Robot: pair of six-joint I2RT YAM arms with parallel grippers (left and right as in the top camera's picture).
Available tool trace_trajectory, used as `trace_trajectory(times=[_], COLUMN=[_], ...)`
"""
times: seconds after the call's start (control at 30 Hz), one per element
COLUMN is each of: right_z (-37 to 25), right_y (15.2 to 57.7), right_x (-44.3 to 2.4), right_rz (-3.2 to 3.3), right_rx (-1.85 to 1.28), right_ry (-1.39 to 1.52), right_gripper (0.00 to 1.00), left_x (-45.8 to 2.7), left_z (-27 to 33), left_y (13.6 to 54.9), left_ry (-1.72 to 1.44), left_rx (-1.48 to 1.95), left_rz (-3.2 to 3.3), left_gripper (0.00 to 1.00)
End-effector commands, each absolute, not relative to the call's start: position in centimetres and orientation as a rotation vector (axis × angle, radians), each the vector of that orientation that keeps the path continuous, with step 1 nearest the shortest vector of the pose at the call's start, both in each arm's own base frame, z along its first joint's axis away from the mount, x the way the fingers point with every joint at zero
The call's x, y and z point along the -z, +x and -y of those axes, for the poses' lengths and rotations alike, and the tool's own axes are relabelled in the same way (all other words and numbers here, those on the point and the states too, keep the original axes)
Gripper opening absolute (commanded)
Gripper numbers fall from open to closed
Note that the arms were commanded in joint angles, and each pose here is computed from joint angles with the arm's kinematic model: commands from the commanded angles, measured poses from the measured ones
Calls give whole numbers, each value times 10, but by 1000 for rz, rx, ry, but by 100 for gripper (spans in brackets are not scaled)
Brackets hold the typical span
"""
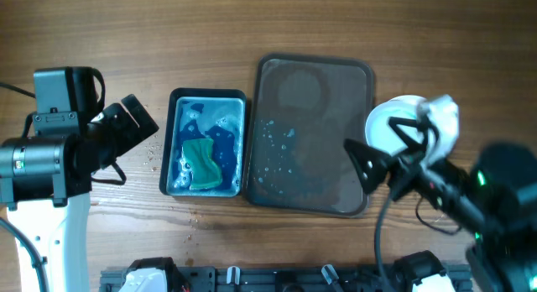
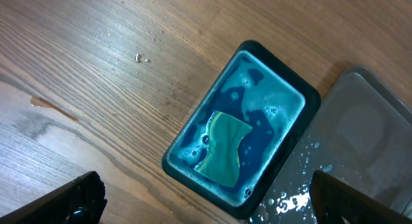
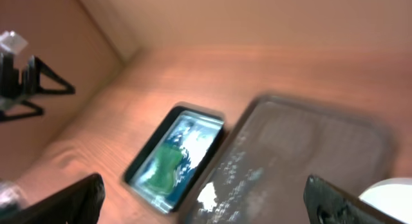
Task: Clean dirty plates on tray and stack at the side
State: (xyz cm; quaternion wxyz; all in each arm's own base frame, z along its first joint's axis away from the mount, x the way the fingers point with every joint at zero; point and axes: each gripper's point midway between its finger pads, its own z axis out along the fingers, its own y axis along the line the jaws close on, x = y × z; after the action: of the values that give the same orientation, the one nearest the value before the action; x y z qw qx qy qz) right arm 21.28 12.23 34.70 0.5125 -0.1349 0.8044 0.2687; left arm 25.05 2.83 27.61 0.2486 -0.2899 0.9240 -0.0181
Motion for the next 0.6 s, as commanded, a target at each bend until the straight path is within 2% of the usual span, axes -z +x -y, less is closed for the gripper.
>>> trace_trajectory(times=[0.0,0.3,0.57], right_z=[-94,-83,-84], right_y=[219,212,218], right_x=[-312,-230,-207], right_rz=[-1885,-1766,-1580], right_rx=[-425,-413,-415], right_ry=[-306,-249,-248], right_gripper=[100,100,100], left_x=[-281,-280,-281], left_z=[-29,-29,-29], left_y=[251,251,251], left_ry=[-770,-770,-770], left_rx=[45,44,45], left_rz=[-2507,-2507,-2507], left_gripper=[100,100,100])
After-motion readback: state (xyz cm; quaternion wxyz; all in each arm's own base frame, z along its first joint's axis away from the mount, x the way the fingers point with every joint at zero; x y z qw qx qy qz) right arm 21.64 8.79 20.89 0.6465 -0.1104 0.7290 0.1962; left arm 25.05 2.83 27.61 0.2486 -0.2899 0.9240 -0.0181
